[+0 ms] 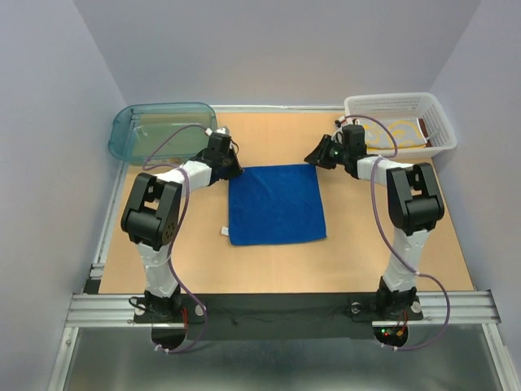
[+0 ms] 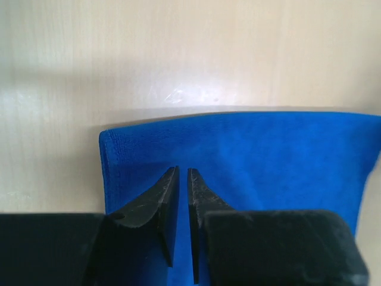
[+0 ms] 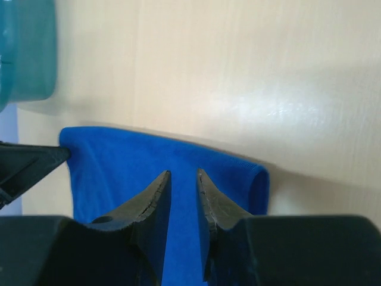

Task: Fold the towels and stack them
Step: Fold the towel

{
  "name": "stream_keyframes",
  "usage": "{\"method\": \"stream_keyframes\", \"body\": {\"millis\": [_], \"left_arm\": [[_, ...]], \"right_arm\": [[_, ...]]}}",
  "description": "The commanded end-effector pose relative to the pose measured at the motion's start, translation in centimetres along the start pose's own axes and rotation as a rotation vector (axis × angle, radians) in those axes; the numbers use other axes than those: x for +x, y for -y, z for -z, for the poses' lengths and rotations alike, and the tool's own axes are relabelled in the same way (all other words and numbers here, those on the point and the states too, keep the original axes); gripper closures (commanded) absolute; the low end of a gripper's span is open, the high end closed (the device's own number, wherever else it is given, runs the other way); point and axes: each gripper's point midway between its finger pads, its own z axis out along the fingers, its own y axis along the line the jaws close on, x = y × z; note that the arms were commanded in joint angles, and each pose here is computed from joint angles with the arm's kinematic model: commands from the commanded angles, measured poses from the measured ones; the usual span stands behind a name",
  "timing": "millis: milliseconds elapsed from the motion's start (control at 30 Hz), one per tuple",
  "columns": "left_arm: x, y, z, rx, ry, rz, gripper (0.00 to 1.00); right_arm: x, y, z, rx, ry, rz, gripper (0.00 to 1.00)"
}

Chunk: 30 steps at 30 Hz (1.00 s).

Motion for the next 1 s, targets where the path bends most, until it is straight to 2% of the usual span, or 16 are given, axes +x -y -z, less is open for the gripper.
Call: {"method": "stream_keyframes", "body": {"millis": [0, 133, 267, 367, 467, 667, 700, 733, 767, 900, 967], "left_arm": [[-1.7, 1.2, -0.3, 0.049, 0.025, -0.027, 0.78], [-1.1, -1.8, -1.4, -0.037, 0.016, 0.009, 0.82], [-0.4, -3.8, -1.4, -0.102, -0.001, 0.024, 0.82], [-0.9, -3.2, -0.5, -0.089, 0.006, 0.005, 0.77], [-2.7, -2.4, 1.4, -0.083, 0.042, -0.034, 0.71], [-6.6, -1.7, 6.4, -0.112, 0.159, -0.161, 0.42], [-7.1, -1.7, 6.8, -0.114, 0.174, -0.188, 0.27], [-7.6, -1.6, 7.4, -0.111, 0.19, -0.24, 0.18], [-8.0, -1.5, 7.6, -0.109, 0.2, -0.273, 0.01], [-8.3, -0.9, 7.6, -0.065, 0.183, -0.466, 0.01], [-8.4, -0.3, 7.6, -0.03, 0.182, -0.511, 0.01]], "right_arm": [[-1.9, 0.5, -1.9, -0.009, 0.064, 0.027, 0.71], [-0.5, 4.2, -2.8, 0.081, 0.05, 0.013, 0.72], [-0.9, 7.2, -1.9, 0.174, 0.085, -0.018, 0.75], [-3.2, 6.7, -0.3, 0.204, 0.139, 0.051, 0.75], [-5.0, 5.1, 0.6, 0.183, 0.14, 0.174, 0.73], [-5.3, 3.7, 1.7, 0.128, 0.035, 0.447, 0.64], [-5.7, 3.3, 1.5, 0.109, 0.037, 0.478, 0.62], [-4.9, 3.7, 1.6, 0.112, -0.008, 0.492, 0.6], [-4.4, 4.3, 1.1, 0.108, -0.037, 0.522, 0.6], [-3.7, 4.6, 0.4, 0.074, -0.119, 0.578, 0.59], [-3.6, 4.9, 0.2, 0.072, -0.137, 0.593, 0.59]]}}
